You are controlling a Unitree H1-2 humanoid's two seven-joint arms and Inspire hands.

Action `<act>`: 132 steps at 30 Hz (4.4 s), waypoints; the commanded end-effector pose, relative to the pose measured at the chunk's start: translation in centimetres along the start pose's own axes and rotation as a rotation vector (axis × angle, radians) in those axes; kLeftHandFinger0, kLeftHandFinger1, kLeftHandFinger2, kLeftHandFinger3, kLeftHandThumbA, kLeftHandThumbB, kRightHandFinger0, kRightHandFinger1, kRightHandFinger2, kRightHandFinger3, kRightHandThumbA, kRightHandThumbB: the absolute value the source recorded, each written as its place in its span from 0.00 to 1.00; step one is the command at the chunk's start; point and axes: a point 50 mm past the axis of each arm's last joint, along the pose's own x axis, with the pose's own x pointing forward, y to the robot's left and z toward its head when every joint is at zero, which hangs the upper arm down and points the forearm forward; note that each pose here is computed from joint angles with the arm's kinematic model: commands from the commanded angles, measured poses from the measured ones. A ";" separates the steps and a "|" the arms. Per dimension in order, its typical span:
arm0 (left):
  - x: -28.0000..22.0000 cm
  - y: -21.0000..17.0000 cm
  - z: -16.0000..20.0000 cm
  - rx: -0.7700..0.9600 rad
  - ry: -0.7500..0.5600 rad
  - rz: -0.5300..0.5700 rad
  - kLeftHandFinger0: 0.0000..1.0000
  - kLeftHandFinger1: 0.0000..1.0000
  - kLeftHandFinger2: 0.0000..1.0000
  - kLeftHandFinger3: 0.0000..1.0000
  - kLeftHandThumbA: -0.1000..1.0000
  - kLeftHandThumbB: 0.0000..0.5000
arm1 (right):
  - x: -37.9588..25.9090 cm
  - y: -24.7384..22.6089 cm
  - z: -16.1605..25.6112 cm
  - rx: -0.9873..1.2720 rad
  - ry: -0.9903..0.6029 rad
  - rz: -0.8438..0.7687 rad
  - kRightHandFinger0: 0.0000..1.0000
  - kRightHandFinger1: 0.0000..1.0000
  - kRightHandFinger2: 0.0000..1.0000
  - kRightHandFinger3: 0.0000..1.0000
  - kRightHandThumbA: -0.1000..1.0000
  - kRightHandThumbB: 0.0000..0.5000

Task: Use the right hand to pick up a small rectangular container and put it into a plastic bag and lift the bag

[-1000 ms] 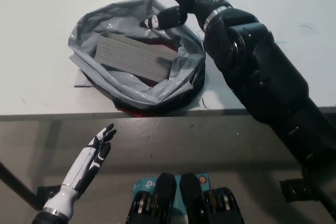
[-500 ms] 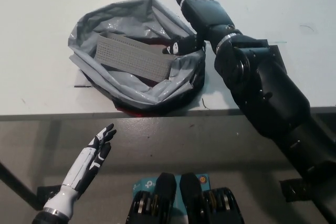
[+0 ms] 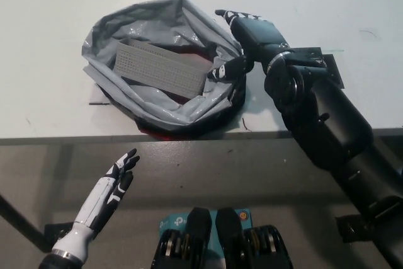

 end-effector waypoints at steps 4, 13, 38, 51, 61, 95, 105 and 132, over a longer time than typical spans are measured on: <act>0.5 0.8 0.7 0.032 -0.050 -0.001 1.00 1.00 1.00 1.00 1.00 1.00 | 0.6 -3.0 0.3 0.033 0.060 -0.109 1.00 1.00 1.00 1.00 0.92 0.98; 0.5 0.7 0.7 0.024 -0.042 -0.003 1.00 1.00 1.00 1.00 1.00 1.00 | 0.8 -4.3 0.6 0.222 0.077 -0.208 0.27 0.37 0.47 0.71 0.82 0.78; 1.5 1.2 1.2 0.017 -0.071 -0.007 1.00 1.00 1.00 1.00 1.00 1.00 | 1.2 -4.8 -0.7 0.536 0.063 -0.083 0.00 0.00 0.09 0.17 0.62 0.68; 1.5 1.2 1.3 0.021 -0.067 -0.005 1.00 1.00 1.00 1.00 1.00 1.00 | 2.9 -5.2 3.2 1.302 -0.054 -0.029 0.00 0.36 0.74 0.84 0.07 0.56; 1.6 1.4 1.3 0.020 -0.071 -0.001 1.00 1.00 1.00 1.00 1.00 1.00 | 3.8 -5.0 7.1 1.745 -0.198 0.134 0.00 0.17 0.58 0.31 0.00 0.41; 1.8 1.2 1.1 0.008 -0.071 -0.016 0.82 1.00 1.00 1.00 1.00 1.00 | -1.3 -14.9 13.6 1.928 -0.597 0.055 0.20 0.34 0.57 0.55 0.20 0.51; 1.7 1.4 1.3 0.019 -0.062 -0.029 0.76 1.00 1.00 1.00 1.00 1.00 | -2.5 -10.6 11.9 0.049 -0.286 -0.359 1.00 1.00 1.00 1.00 0.92 0.99; 2.0 1.5 1.6 0.026 -0.069 -0.028 0.71 1.00 1.00 1.00 1.00 1.00 | 0.3 1.4 6.2 -0.101 -0.029 -0.046 1.00 1.00 1.00 1.00 0.82 1.00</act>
